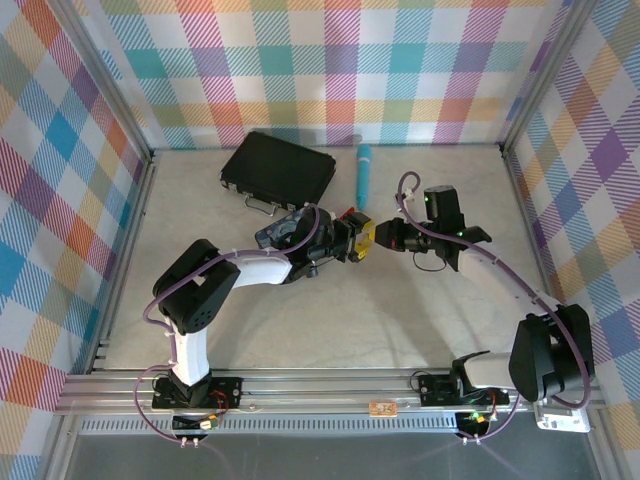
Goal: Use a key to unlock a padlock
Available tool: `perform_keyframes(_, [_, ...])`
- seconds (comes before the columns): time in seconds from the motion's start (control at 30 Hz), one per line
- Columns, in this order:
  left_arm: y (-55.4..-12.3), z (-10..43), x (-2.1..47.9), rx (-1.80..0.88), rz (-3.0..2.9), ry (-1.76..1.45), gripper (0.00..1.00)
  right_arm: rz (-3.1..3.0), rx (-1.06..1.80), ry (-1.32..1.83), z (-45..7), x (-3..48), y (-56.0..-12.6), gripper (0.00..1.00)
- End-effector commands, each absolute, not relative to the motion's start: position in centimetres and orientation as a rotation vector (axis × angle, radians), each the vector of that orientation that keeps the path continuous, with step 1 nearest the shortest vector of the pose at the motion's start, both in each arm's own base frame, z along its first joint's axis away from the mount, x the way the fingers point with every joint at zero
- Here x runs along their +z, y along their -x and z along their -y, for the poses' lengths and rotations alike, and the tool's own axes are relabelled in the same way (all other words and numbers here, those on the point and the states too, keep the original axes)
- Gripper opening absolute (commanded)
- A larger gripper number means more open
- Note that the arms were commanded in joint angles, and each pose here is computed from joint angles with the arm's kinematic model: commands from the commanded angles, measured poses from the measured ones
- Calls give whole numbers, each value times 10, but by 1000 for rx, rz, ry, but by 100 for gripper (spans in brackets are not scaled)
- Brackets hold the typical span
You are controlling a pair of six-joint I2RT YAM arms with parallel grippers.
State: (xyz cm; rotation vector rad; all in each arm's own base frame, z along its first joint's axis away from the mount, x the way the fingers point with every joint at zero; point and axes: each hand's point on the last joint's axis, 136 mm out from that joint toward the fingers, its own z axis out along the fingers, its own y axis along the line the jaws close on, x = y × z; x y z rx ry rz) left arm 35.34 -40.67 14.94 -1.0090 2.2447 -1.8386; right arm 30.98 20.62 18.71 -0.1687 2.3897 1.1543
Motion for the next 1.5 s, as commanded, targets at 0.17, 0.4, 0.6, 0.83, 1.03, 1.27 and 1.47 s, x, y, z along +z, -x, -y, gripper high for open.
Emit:
perform_keyframes(0.17, [-347, 409, 163, -1881, -2214, 1050, 62, -2388, 1208, 222, -211, 178, -307, 0])
perform_keyframes(0.4, [-351, 411, 160, -1888, -2197, 1074, 53, -2392, 1224, 236, -212, 181, -305, 0])
perform_keyframes(0.6, [-353, 410, 157, -1896, -2183, 1077, 18, -2411, 1225, 235, -211, 176, -301, 0])
perform_keyframes(0.83, [-356, 403, 150, -1847, -2203, 1038, 0, -2407, 1210, 248, -210, 179, -299, 0])
perform_keyframes(1.03, [-359, 398, 148, -1780, -2245, 875, 0, -2407, 1189, 265, -208, 181, -296, 0])
perform_keyframes(1.27, [-363, 393, 167, -1703, -2239, 657, 0, -2420, 1162, 263, -204, 176, -294, 5])
perform_keyframes(1.47, [-372, 375, 189, -1529, -2207, 487, 0, -2431, 1086, 255, -195, 171, -289, 22])
